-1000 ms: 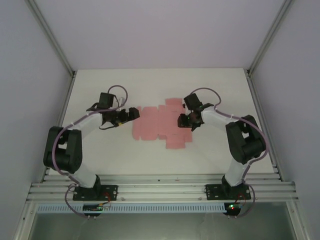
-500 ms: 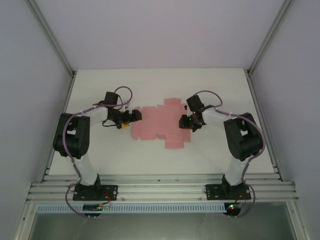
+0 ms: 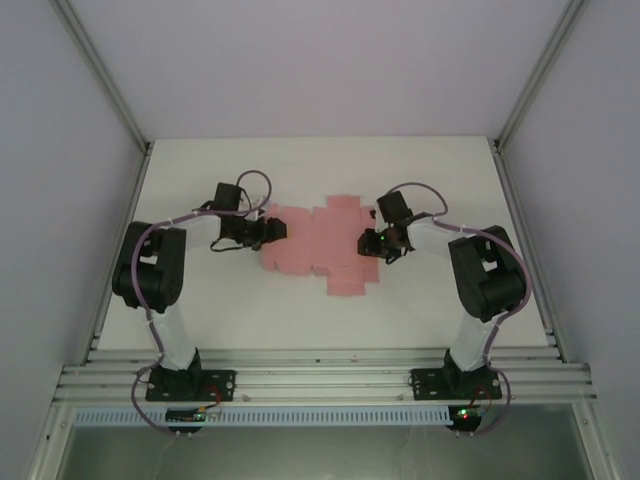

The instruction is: Assemble paper box

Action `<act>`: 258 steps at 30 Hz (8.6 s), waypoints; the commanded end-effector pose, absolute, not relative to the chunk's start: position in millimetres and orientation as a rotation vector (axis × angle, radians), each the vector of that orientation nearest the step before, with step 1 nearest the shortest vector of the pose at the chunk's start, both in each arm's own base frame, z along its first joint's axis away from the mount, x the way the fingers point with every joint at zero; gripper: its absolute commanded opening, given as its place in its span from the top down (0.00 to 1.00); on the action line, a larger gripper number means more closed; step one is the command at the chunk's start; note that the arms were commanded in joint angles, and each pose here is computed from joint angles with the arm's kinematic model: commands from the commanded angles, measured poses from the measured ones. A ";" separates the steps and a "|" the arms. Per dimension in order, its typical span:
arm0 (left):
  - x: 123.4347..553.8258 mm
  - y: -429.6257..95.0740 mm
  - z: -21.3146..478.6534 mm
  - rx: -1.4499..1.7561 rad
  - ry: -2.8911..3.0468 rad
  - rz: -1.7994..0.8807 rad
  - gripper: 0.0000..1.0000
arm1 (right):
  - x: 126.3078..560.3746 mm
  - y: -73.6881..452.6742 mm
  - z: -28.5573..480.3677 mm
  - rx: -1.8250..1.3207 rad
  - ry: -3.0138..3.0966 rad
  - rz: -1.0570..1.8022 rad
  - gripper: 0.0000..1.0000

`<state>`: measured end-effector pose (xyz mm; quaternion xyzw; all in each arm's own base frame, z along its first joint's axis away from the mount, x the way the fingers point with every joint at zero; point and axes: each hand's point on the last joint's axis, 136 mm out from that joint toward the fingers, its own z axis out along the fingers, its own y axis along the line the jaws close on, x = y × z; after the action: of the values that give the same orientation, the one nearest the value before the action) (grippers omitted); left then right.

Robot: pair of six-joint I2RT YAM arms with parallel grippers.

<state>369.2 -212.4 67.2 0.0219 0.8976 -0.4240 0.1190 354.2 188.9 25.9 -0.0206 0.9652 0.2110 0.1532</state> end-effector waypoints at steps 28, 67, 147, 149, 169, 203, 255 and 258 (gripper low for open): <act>280.0 -235.6 352.4 0.716 1.714 -1.520 1.00 | 307.5 152.0 261.7 -0.345 1.935 1.261 0.13; 317.4 -124.9 183.5 -0.122 2.397 -0.709 0.00 | 387.6 156.6 160.4 -0.981 2.295 -0.060 1.00; 351.4 -186.5 139.5 0.032 2.166 -1.140 0.43 | 348.8 235.8 152.2 -1.175 1.944 -0.208 0.97; 355.0 -190.2 137.4 0.044 2.153 -1.176 0.49 | 349.6 234.8 152.8 -1.168 1.952 -0.199 0.97; 341.2 -200.7 116.0 0.113 2.194 -1.249 0.61 | 354.2 227.5 158.5 -1.086 1.989 -0.163 0.97; 307.6 -291.5 130.3 0.886 2.133 -0.418 0.94 | 338.0 253.5 149.0 -1.200 1.928 -0.134 0.98; 380.7 -193.1 110.7 0.278 2.254 -0.985 0.04 | 362.2 264.2 140.9 -1.444 1.584 -0.643 1.00; 369.2 -201.3 105.6 0.325 2.275 -0.976 0.04 | 364.5 262.6 141.2 -1.420 1.589 -0.664 1.00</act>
<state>384.3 -183.5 96.5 0.0735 0.8809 -0.3455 0.3148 361.0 263.5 139.0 -0.5920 0.6245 -0.2640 0.4357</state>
